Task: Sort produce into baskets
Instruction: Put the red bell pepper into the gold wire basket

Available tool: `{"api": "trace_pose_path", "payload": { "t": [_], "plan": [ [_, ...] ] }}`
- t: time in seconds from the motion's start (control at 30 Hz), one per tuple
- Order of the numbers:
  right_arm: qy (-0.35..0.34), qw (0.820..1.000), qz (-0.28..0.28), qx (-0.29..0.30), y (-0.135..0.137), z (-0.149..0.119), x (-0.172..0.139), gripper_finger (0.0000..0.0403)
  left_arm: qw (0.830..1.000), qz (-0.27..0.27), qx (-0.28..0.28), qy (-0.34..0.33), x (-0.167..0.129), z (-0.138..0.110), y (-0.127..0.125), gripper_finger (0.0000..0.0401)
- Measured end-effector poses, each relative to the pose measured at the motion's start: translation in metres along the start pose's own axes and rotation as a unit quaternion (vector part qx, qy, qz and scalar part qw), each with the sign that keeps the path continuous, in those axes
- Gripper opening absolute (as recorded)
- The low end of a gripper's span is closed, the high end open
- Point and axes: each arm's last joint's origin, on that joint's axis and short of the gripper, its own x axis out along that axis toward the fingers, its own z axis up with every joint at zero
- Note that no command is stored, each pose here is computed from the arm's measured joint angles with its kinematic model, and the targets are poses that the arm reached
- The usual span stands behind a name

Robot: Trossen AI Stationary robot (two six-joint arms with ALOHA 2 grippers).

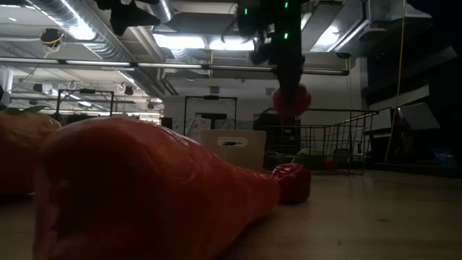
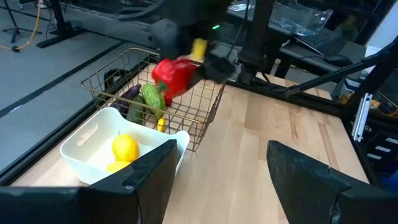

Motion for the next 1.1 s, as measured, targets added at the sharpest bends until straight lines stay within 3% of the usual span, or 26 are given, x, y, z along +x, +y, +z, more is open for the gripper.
{"api": "trace_pose_path", "payload": {
  "t": [0.3,0.5,1.1],
  "plan": [
    [0.034,0.998,0.047,0.026,-0.024,-0.005,0.071,0.0333,1.0,0.002,0.01,0.008,0.003,-0.001,0.0,0.0244],
    [0.02,0.997,0.062,0.051,-0.031,-0.009,0.102,0.0333,1.0,0.003,0.01,0.012,0.006,-0.002,0.0,0.0244],
    [-0.016,0.997,0.048,0.052,-0.034,-0.004,0.108,0.0333,1.0,0.004,0.012,0.019,0.01,-0.003,0.0,0.0244]
  ]
}}
